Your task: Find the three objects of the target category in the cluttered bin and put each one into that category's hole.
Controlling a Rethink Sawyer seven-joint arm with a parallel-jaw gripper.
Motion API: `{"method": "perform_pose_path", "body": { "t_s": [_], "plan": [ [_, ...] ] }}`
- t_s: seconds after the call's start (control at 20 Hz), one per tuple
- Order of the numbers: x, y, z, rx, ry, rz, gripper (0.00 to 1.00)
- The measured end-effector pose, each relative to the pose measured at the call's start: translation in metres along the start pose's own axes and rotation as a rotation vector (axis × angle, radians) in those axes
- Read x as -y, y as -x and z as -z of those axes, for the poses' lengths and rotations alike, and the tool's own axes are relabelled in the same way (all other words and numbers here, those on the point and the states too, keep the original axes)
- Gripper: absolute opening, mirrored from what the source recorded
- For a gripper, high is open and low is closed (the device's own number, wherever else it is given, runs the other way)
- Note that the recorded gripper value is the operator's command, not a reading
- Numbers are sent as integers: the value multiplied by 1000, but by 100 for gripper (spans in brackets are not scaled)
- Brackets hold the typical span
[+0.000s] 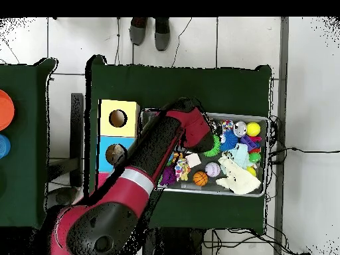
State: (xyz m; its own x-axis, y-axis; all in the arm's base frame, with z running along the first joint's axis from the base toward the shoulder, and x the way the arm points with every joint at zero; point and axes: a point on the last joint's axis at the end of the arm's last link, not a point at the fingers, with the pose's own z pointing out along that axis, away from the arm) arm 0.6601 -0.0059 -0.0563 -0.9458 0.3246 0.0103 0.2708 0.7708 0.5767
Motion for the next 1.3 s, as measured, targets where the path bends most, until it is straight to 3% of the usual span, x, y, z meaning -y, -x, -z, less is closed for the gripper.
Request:
{"method": "perform_pose_path", "body": {
  "t_s": [0.85,0.95,1.1,1.3],
  "plan": [
    [1,-1,-1,-4,-9,8,100],
    [1,-3,-1,-14,-30,21,100],
    [0,-7,2,-45,-97,61,100],
    [9,-12,14,-106,-235,128,100]
  ]
}}
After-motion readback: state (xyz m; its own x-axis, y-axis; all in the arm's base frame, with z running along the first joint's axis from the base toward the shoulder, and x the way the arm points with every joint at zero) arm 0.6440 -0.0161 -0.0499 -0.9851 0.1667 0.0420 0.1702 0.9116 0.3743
